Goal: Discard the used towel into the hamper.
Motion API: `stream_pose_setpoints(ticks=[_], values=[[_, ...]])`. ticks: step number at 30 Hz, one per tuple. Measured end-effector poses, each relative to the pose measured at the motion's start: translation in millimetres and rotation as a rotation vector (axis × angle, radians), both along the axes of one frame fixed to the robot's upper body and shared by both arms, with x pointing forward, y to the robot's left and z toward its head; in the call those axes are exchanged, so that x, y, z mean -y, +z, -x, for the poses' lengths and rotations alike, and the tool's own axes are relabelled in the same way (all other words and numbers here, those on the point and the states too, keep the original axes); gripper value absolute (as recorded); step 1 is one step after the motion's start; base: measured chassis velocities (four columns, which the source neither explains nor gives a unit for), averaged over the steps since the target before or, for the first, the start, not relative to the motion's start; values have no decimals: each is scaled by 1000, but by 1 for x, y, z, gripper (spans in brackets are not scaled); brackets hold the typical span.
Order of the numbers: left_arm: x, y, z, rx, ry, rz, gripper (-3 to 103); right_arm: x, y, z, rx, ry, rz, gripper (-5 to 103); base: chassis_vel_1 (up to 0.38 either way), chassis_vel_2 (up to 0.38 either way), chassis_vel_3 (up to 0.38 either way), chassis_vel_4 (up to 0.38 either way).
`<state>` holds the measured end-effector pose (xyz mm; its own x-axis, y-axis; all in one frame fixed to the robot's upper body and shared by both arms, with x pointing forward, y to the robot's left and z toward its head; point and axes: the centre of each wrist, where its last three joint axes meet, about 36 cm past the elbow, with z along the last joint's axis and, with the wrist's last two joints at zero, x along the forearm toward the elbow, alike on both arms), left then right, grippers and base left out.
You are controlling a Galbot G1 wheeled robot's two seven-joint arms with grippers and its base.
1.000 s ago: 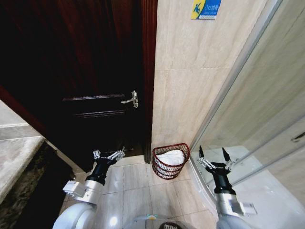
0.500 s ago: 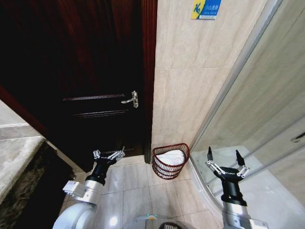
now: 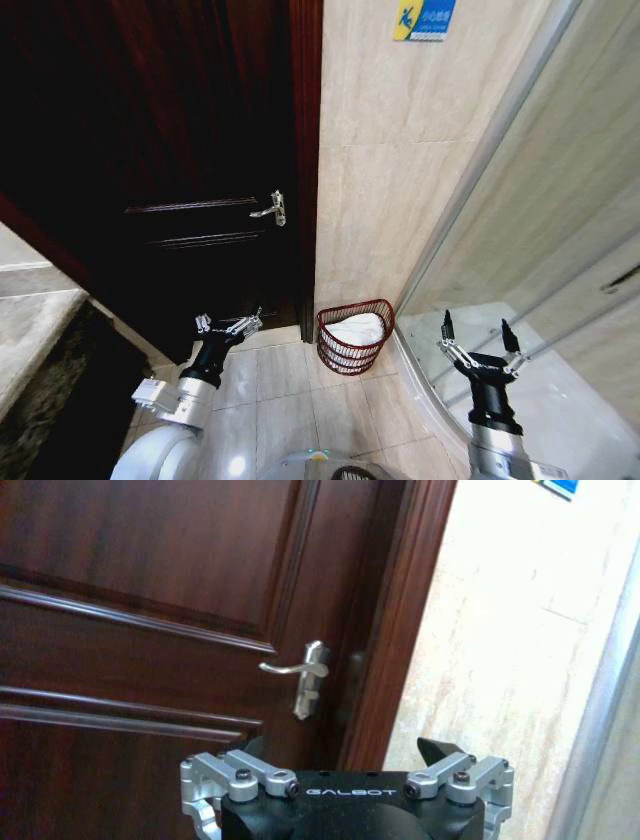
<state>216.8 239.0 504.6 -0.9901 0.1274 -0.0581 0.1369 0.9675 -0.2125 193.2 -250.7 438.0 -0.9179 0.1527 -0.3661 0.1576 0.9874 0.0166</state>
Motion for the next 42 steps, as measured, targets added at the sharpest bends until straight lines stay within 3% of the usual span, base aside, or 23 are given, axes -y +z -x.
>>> stream_pose_setpoints(ticks=[42], values=[[0,0,0,0,0,0,100,-2,2,-12,38,29,-2,100,-108,-113,-107,-110]])
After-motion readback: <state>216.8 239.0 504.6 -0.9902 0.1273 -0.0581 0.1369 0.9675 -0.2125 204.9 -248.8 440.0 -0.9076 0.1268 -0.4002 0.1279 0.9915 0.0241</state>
